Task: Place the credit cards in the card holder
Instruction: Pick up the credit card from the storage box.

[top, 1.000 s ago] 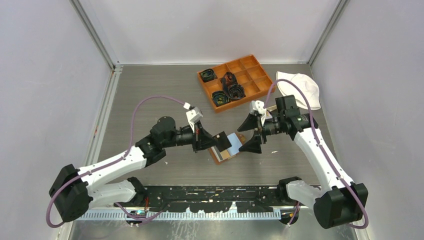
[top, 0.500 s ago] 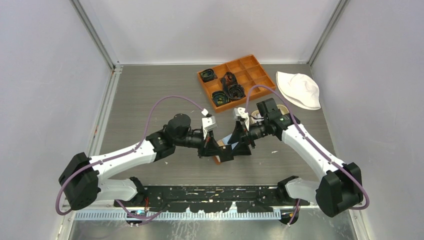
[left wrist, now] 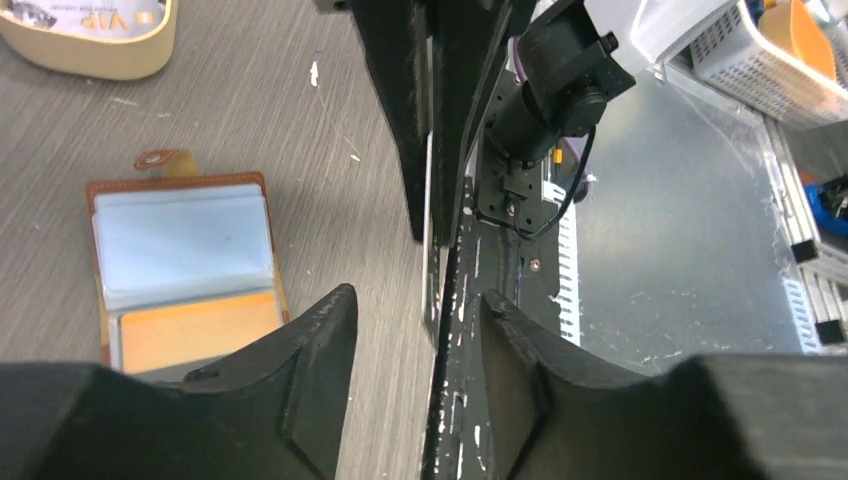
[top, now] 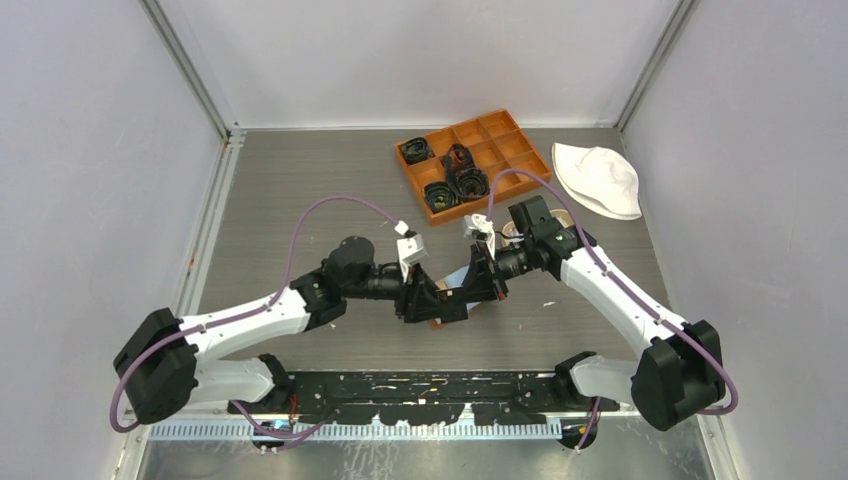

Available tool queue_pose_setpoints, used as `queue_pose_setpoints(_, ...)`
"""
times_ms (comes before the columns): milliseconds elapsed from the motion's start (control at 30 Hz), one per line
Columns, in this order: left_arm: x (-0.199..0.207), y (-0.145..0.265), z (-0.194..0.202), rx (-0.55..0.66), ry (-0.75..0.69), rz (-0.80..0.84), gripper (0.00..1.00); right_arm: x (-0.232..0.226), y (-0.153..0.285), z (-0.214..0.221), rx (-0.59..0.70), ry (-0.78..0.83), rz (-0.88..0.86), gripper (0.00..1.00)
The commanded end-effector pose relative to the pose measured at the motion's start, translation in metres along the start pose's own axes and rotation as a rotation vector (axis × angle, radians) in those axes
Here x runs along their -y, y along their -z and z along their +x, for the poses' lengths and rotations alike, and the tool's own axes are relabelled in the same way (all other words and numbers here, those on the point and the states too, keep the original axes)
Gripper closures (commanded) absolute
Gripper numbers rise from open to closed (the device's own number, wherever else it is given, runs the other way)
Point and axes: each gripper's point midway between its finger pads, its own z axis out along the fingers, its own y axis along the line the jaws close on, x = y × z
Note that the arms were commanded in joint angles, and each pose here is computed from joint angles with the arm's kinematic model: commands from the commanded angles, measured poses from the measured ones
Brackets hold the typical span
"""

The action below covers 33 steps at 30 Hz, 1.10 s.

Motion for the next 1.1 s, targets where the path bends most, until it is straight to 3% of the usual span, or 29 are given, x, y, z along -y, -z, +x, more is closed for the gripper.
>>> queue_pose_setpoints(0, 0.01, 0.009, -0.031, 0.238, -0.015, 0.01, 0.46, -0.011, 0.002, -0.026, 0.058, 0.02, -0.056, 0.99)
queue_pose_setpoints(167, 0.01, 0.017, -0.034, 0.368, 0.027, 0.009, 0.42, -0.014, 0.001, -0.028, 0.075, -0.006, -0.091, 0.99)
queue_pose_setpoints(567, 0.004, 0.02, -0.056, 0.49, 0.093, -0.003, 0.48, -0.01, -0.001, -0.023, 0.07, -0.023, -0.091, 0.99)
queue_pose_setpoints(733, 0.006, 0.013, -0.052, 0.468, 0.11, 0.036, 0.68, -0.01, -0.001, -0.024, 0.07, -0.024, -0.092, 0.99)
queue_pose_setpoints(833, 0.008, 0.009, -0.049, 0.451, 0.122, 0.071, 0.75, -0.01, -0.001, -0.023, 0.069, -0.025, -0.091, 0.99)
queue_pose_setpoints(867, 0.01, 0.008, -0.049, 0.447, 0.118, 0.089, 0.91, -0.009, -0.001, -0.023, 0.07, -0.026, -0.089, 0.99)
queue_pose_setpoints(900, 0.011, 0.008, -0.049, 0.448, 0.12, 0.103, 0.99, -0.009, -0.001, -0.023, 0.069, -0.024, -0.088, 0.99)
queue_pose_setpoints(967, 0.011, 0.01, -0.05, 0.46, 0.137, 0.118, 1.0, -0.005, 0.0, -0.021, 0.064, -0.024, -0.069, 0.89)
queue_pose_setpoints(1067, -0.005, 0.014, -0.041, 0.452, 0.242, 0.061, 1.0, 0.016, 0.009, -0.014, 0.032, 0.022, 0.046, 0.51)
